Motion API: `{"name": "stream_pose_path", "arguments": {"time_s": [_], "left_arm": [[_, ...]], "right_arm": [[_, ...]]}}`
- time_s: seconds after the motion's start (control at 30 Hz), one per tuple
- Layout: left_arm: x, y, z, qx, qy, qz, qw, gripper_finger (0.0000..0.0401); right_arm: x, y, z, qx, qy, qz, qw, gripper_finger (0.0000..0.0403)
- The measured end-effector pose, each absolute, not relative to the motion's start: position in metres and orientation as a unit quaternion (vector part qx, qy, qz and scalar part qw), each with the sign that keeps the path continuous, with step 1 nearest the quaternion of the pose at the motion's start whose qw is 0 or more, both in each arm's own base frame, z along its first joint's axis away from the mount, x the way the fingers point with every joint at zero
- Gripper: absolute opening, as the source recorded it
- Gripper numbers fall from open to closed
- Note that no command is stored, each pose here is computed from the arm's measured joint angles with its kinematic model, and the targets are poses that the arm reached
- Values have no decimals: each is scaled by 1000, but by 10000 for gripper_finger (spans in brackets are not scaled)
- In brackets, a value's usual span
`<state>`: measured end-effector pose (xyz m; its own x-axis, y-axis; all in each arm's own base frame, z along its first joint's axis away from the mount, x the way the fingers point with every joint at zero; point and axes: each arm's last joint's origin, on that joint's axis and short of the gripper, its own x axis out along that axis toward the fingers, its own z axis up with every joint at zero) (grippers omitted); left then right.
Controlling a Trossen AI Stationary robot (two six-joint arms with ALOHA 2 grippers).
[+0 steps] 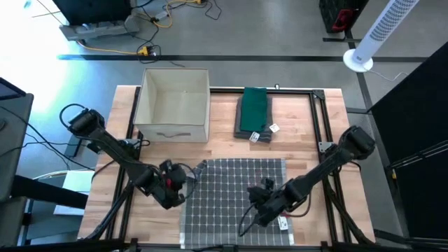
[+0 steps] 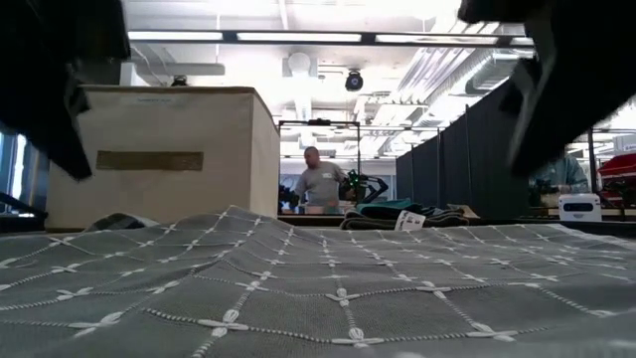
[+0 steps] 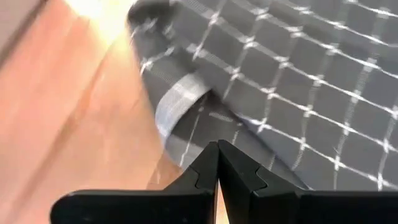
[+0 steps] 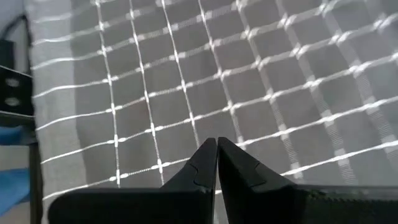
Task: Fold towel
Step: Fold the gray patterned towel
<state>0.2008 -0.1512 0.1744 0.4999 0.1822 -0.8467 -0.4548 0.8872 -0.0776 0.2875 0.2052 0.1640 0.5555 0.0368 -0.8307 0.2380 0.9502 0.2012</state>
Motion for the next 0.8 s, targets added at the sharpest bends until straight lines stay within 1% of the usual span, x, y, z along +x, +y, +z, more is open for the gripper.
{"name": "stream_pose_path", "arguments": {"time_s": [0.1, 0.27, 0.43, 0.6, 0.7, 0.8], "left_arm": [[202, -155, 169, -251, 447, 194, 836, 18], [202, -155, 175, -376, 416, 231, 795, 57], [203, -146, 173, -453, 382, 309, 744, 111], [215, -138, 175, -517, 337, 328, 715, 161], [220, -136, 170, -541, 326, 347, 693, 181], [223, -137, 166, -576, 306, 364, 665, 191]], "right_arm": [[293, 210, 147, 174, 475, -68, 860, 13], [300, 215, 135, 187, 457, -69, 867, 24], [301, 214, 125, 172, 457, -84, 868, 26], [302, 213, 124, 151, 457, -83, 873, 26], [301, 213, 123, 140, 459, -78, 874, 26], [301, 212, 123, 138, 461, -79, 873, 26]]}}
